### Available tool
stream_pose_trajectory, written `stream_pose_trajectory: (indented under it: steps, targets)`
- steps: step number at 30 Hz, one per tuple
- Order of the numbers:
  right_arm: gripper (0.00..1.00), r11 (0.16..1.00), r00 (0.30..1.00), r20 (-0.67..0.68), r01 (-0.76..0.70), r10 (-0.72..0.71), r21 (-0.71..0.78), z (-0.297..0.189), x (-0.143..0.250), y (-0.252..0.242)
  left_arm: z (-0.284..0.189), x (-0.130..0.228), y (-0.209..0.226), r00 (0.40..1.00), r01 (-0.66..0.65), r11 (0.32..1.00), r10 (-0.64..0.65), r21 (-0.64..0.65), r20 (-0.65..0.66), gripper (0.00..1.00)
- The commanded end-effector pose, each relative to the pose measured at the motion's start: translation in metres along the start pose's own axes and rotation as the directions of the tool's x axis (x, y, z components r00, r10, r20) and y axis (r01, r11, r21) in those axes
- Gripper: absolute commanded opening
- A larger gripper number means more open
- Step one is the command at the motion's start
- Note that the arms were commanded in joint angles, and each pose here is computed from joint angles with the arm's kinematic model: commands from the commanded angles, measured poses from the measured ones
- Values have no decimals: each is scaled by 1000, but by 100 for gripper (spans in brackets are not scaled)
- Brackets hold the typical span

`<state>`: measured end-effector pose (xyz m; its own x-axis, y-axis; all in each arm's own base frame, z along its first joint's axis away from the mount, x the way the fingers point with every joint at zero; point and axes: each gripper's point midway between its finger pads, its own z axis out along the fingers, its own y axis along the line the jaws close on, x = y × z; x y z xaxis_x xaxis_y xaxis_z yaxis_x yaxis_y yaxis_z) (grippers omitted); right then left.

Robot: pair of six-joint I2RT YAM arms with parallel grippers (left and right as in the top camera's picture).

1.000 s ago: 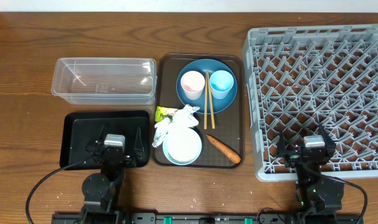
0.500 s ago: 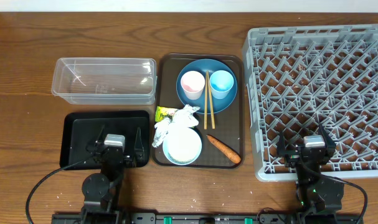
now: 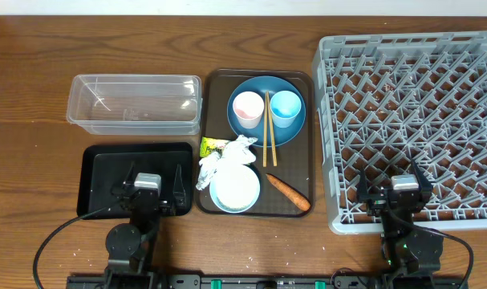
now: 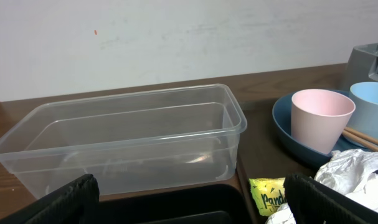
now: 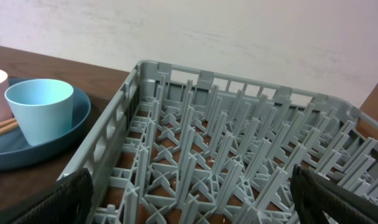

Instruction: Sort waste into correct bins and load items into the dishwasher rack

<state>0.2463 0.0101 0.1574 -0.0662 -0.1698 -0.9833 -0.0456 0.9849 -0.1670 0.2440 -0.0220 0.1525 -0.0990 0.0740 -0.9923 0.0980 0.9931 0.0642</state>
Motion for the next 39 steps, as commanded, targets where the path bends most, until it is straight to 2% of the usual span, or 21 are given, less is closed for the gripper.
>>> stream_pose_trajectory:
  steps: [1, 12, 16, 18, 20, 25, 33, 36, 39]
  targets:
    - [99, 1000, 1000, -5, 2, -2, 28, 0, 2, -6, 1, 15, -1, 999, -14, 1000, 14, 5, -45, 97]
    - [99, 1000, 1000, -5, 2, -2, 28, 0, 2, -6, 1, 15, 3, 999, -29, 999, 28, -18, -47, 97]
    - [99, 1000, 1000, -6, 2, -2, 28, 0, 2, -6, -1, 3, 2, 980, 200, 980, -200, -16, -15, 97]
    - [99, 1000, 1000, -5, 2, -2, 28, 0, 2, -6, -4, -11, -1, 961, 275, 961, -275, 9, 10, 97]
    - [99, 1000, 1000, -6, 2, -2, 28, 0, 2, -6, -9, -31, -6, 953, 300, 952, -302, 56, 38, 97]
    - [99, 1000, 1000, -6, 2, -2, 28, 0, 2, -6, -26, -80, -4, 931, 352, 933, -358, 81, 79, 97]
    - [99, 1000, 1000, -6, 2, -2, 28, 0, 2, -6, -60, -208, 14, 904, 343, 937, -349, 70, 245, 97]
    - [99, 1000, 1000, -6, 2, -2, 28, 0, 2, -6, -57, -234, 19, 902, 389, 920, -389, 38, 185, 97]
    - [99, 1000, 1000, -6, 2, -2, 28, 0, 2, -6, -41, -243, 20, 901, 432, 902, -431, -10, 46, 97]
